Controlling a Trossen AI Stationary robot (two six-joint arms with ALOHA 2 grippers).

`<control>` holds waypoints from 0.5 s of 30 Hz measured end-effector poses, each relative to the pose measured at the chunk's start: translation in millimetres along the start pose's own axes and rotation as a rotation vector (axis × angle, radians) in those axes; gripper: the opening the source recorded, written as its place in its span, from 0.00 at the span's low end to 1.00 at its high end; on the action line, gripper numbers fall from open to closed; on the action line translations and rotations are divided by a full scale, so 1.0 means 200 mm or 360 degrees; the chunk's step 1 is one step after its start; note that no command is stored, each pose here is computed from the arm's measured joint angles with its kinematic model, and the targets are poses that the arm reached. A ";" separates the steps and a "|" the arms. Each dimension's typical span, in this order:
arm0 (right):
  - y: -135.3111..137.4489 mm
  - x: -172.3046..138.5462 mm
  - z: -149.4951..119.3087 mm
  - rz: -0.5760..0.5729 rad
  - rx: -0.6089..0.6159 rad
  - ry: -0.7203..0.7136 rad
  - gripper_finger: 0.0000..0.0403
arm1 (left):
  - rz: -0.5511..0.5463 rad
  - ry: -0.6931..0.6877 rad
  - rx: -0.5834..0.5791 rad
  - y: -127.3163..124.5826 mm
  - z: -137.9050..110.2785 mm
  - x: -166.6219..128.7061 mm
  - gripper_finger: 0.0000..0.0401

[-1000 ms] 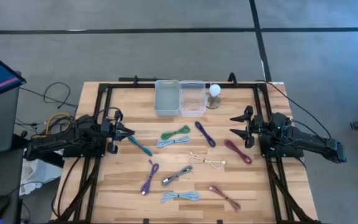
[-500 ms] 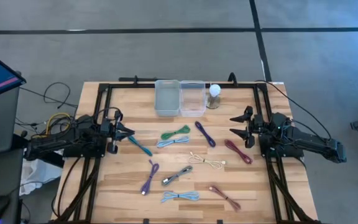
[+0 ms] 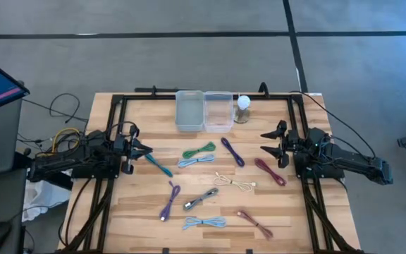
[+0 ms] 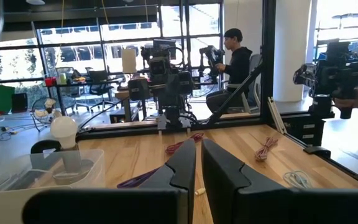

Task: Pick & Place USB Port
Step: Put the braided purple charger cable into the transparent bin

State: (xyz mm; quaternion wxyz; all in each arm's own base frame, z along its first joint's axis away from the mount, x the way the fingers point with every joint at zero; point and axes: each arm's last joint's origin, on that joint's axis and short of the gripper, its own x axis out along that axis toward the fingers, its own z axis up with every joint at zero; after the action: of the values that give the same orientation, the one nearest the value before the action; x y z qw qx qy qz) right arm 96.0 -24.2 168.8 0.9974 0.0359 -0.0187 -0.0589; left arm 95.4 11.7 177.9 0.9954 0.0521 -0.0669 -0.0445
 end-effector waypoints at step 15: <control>0.01 0.00 0.00 0.0033 0.0001 0.0003 0.59 | 0.0000 -0.0002 0.0001 0.00 0.00 0.00 0.07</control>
State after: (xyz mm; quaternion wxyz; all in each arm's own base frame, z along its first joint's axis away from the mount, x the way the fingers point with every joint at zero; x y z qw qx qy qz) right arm 96.4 -22.4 168.8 0.9980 0.0361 -0.0182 -0.0485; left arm 95.4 11.7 178.0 0.9954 0.0522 -0.0674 -0.0446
